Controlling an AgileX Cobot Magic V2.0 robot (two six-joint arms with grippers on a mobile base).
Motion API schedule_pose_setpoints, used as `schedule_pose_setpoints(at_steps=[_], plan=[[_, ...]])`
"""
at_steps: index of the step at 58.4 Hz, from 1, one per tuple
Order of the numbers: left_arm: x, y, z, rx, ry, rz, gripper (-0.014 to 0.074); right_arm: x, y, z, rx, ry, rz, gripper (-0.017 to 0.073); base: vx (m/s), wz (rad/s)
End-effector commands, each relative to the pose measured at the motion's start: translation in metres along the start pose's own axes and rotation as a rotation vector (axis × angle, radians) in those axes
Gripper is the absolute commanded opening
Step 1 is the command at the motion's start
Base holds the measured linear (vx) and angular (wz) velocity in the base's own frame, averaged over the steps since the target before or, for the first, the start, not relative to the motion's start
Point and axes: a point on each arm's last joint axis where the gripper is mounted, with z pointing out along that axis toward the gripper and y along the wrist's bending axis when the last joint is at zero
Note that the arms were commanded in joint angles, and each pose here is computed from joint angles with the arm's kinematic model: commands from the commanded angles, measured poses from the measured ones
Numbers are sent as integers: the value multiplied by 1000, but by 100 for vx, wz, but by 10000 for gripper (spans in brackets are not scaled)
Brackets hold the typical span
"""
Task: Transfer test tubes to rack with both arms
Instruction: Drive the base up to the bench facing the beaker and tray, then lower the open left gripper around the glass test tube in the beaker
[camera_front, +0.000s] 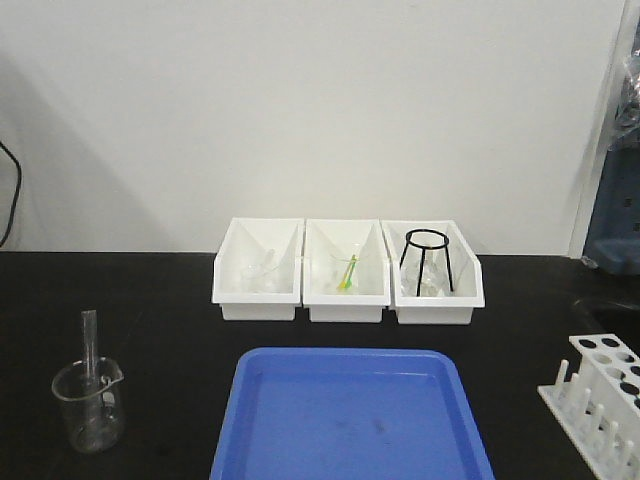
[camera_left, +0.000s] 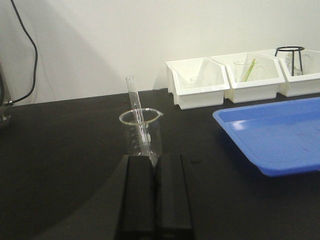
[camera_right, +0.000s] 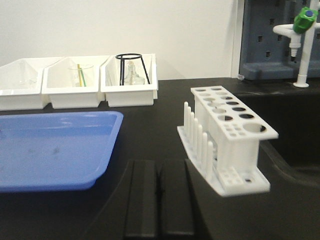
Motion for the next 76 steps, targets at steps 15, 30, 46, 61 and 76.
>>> schedule_pose_setpoints(at_steps=[15,30,46,61,76], plan=[[0,-1,0,19,-72,-10,-15,-5,1,0,-15,-80,-4,-7,33,0],[0,-1,0,19,-72,-10,-15,-5,1,0,-15,-80,-4,-7,20,-7],[0,-1,0,19,-72,-10,-15,-5,1,0,-15,-80,-4,-7,6,-8],[0,-1,0,19,-72,-10,-15,-5,1,0,-15,-80,-4,-7,0,1],[0,-1,0,19,-72,-10,-15,-5,1,0,-15,-81,-4,-7,0,0]])
